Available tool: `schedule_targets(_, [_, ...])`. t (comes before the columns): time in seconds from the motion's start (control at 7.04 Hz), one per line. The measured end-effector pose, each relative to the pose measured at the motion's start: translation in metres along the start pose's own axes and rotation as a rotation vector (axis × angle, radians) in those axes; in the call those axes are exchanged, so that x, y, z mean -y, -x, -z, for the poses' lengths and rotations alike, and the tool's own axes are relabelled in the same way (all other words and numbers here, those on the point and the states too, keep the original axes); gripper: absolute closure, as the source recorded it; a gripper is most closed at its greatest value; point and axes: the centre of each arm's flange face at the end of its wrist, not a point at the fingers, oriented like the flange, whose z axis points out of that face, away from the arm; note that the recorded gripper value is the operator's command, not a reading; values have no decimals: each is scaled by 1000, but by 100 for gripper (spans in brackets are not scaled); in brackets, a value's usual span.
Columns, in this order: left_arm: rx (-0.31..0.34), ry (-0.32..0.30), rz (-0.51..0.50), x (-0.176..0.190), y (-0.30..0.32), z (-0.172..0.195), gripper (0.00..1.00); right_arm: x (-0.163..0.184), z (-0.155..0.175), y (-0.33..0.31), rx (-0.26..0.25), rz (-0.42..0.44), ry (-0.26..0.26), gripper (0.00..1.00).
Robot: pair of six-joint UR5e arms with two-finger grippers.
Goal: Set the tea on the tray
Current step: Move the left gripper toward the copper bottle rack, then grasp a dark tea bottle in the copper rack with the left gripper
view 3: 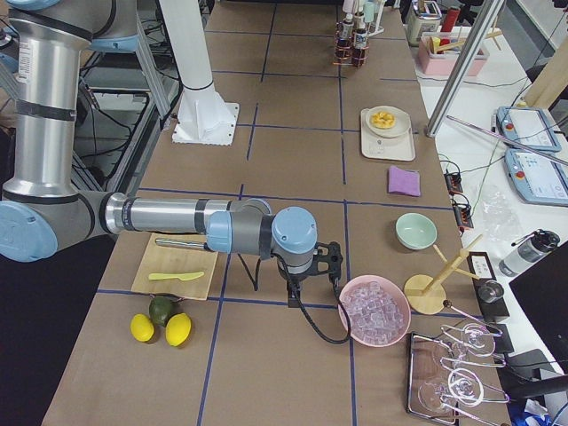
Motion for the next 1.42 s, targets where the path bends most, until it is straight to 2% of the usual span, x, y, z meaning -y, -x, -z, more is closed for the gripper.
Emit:
schedule_targets(0.28, [0,-50,-63,7,-11,4,0,2,3,3,0,6,-6,0])
schedule_targets(0.43, [-2,-92,-123,15,-25,4,0,3,4,5,0,10,-9,0])
schedule_targets(0.71, [-28,-183,-181,29,-66,-2,0,8,7,8,-2,18,-15,0])
schedule_targets(1.14, [-130,-342,-152,34,-132,-7,0,11,9,10,-1,24,-20,0])
schedule_targets(1.42, [-125,-452,-103,37,-155,-8,0,18,13,14,-1,32,-28,0])
